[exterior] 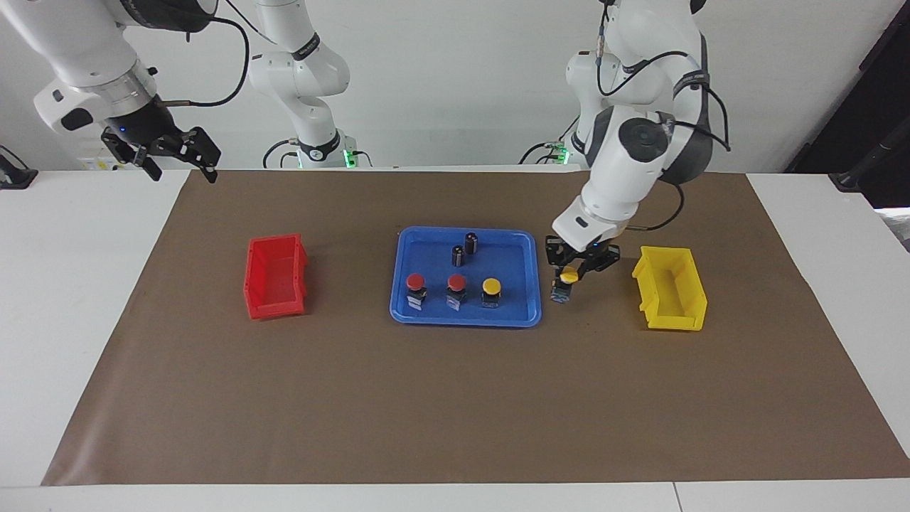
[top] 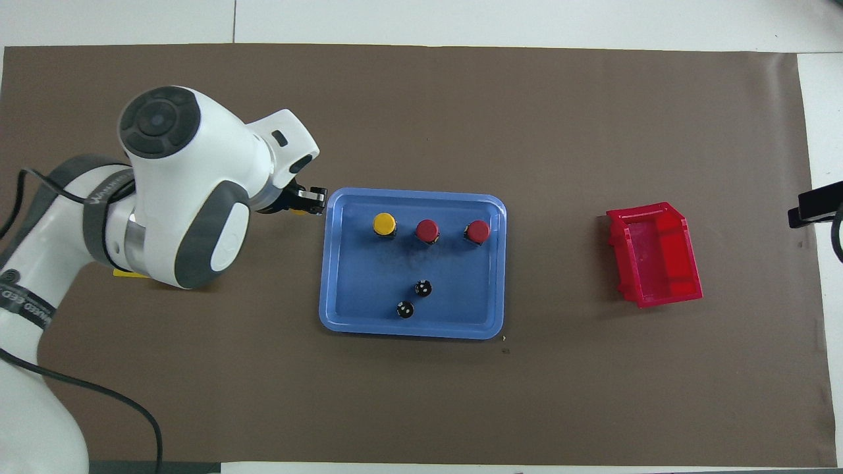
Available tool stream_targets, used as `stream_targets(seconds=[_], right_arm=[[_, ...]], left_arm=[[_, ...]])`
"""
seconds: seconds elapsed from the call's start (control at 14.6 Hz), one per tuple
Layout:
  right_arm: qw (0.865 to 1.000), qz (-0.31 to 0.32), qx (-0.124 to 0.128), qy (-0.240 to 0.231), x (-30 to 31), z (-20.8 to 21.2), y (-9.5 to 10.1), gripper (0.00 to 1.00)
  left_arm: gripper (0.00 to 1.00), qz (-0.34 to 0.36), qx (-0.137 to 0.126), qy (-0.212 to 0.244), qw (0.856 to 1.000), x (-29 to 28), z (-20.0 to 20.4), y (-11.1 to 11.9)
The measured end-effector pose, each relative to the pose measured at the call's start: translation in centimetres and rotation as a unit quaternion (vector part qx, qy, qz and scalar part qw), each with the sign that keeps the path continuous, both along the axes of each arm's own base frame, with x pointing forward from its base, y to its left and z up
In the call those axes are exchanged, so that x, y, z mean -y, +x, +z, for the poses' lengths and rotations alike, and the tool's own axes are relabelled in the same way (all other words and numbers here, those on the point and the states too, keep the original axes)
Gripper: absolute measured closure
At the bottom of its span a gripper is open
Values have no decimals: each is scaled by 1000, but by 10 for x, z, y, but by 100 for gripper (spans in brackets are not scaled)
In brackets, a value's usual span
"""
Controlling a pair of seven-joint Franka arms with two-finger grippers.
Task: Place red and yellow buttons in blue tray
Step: 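Lower the yellow button into the tray beside the others and open the left gripper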
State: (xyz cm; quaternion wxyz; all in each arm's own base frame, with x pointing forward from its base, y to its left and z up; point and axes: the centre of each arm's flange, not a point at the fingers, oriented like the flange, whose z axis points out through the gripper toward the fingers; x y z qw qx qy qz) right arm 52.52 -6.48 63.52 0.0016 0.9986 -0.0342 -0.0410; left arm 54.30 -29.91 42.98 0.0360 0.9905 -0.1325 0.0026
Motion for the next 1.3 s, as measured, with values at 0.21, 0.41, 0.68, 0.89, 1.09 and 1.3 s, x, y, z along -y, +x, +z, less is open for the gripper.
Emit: stream_targets(seconds=[0.21,0.41,0.68,0.89,1.09,1.3], right_arm=[[1000,0,0,0,0,0,0,0],[1000,0,0,0,0,0,0,0],[1000,0,0,0,0,0,0,0],[1000,0,0,0,0,0,0,0],[1000,0,0,0,0,0,0,0],[1000,0,0,0,0,0,0,0]], left_arm=[[59,-18,-7,6,1000,29,-23,-10],[59,-22,-17,12,1000,33,-37,-13],[59,-25,-28,19,999,34,-51,-18],[59,-26,-30,21,999,33,-61,-22],[54,-8,-22,17,1000,33,-63,-20],[40,20,-13,12,1000,34,-61,-18]])
